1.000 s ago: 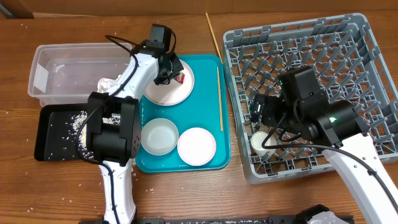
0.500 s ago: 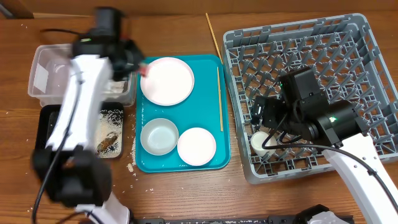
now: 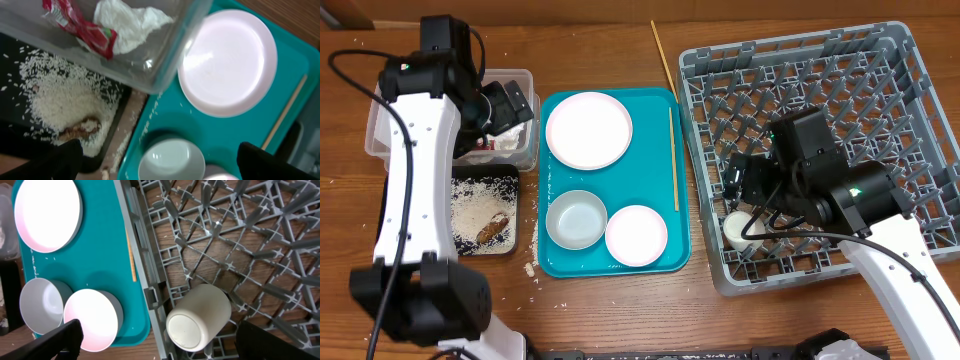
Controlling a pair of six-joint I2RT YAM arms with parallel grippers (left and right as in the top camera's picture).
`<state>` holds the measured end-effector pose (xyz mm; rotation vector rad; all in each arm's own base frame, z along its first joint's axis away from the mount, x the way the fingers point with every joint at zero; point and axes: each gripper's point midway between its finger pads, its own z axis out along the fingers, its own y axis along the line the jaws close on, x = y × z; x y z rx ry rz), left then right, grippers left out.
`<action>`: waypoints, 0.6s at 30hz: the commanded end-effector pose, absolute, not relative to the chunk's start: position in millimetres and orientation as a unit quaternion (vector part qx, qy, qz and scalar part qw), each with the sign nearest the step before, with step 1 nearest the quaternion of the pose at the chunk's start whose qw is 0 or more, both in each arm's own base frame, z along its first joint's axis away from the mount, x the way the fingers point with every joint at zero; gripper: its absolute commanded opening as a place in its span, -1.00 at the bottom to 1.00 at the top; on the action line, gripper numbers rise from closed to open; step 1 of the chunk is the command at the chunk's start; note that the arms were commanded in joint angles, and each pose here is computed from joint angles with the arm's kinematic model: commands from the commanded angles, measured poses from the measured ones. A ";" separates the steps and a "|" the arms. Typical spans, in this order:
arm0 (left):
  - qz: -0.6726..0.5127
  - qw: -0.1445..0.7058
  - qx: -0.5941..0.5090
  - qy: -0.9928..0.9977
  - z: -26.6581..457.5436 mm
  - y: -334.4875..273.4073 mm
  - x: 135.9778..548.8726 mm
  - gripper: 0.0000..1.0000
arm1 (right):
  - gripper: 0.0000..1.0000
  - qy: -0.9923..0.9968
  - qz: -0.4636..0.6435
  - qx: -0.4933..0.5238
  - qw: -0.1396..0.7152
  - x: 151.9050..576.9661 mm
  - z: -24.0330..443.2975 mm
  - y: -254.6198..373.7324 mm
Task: Sort waste into correct bins and load items into the dishwasher
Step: 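Pick the red wrapper off the plate and drop it in the clear bin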
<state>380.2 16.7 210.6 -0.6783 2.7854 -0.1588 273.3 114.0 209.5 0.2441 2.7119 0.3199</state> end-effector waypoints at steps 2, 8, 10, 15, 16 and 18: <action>-0.074 0.248 -0.134 0.957 312.4 -35.0 319.7 1.00 | 1.00 0.967 0.119 0.086 0.209 275.4 216.4 115.8; -0.117 0.277 -0.018 0.953 352.7 -86.1 232.7 1.00 | 1.00 0.967 0.119 0.086 0.209 275.4 216.4 115.8; -0.100 0.299 0.015 0.949 360.1 -83.0 222.2 1.00 | 1.00 0.967 0.119 0.086 0.209 275.4 216.4 115.8; -0.071 0.293 0.033 0.953 359.5 -65.0 191.1 1.00 | 1.00 0.967 0.119 0.086 0.209 275.4 216.4 115.8; -0.069 0.288 0.034 0.954 358.1 -62.8 185.7 1.00 | 1.00 0.967 0.119 0.086 0.209 275.4 216.4 115.8; -0.081 0.291 0.037 0.952 360.2 -65.0 181.8 1.00 | 1.00 0.967 0.119 0.086 0.209 275.4 216.4 115.8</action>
